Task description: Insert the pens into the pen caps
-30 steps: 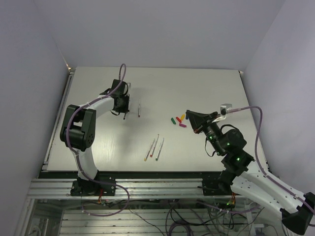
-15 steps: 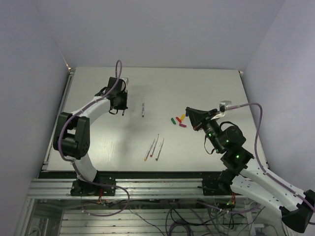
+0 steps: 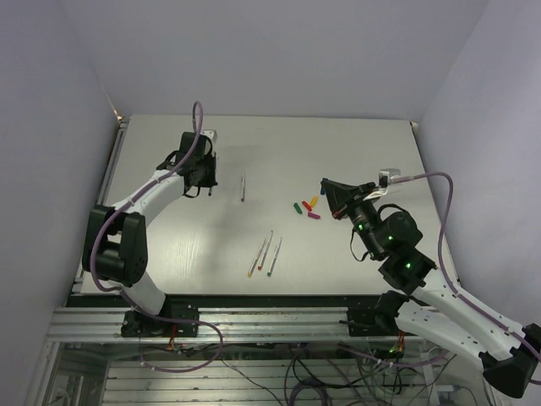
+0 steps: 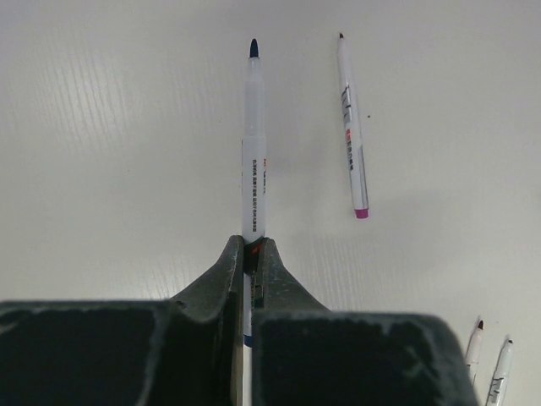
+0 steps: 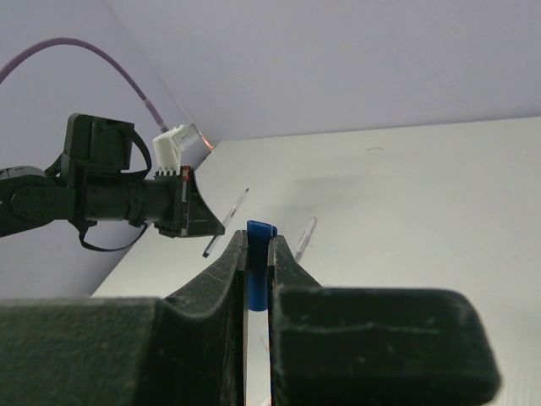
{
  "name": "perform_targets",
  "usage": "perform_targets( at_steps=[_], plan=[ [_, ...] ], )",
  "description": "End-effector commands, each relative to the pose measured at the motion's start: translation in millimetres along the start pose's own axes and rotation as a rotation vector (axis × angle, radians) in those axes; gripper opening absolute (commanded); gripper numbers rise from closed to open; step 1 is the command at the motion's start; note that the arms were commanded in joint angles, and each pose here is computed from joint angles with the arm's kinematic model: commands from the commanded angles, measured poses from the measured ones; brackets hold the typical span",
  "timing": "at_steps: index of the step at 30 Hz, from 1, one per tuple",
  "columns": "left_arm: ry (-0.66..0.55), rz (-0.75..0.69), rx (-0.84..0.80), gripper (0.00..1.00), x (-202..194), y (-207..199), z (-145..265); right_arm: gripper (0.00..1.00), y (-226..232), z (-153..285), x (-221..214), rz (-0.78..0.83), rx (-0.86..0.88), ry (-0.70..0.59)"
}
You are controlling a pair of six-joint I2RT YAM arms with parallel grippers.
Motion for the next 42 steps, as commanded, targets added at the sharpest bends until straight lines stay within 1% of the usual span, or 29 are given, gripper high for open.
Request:
perform_targets(
  at_steps=[1,25,36,39,42],
  plan=[
    [-0.004,0.009,0.014,0.07,-3,0,-3,0.00,5,0,11,-0.019,0.007,-0.034],
    [0.098,0.055,0.029,0.07,-32,1,-43,0.00,3,4,9,-0.023,0.007,-0.028],
    [0.090,0.051,0.030,0.07,-32,1,-39,0.00,3,2,6,-0.021,0.005,-0.021],
    [0.072,0.049,0.029,0.07,-28,-1,-30,0.00,3,2,6,-0.024,0.004,-0.021],
    [0.027,0.035,0.030,0.07,-22,-9,-16,0.00,2,2,4,-0.030,0.002,-0.016]
  ],
)
Point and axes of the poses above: each gripper's point midway between its finger pads, its own z axis back along the fingers, its own y axis along the line the jaws close on, x = y × z, the point moved 7 cm from there along z, back along the fingers, and after that the axes turned 4 degrees about -z, right-handed, at the moved point
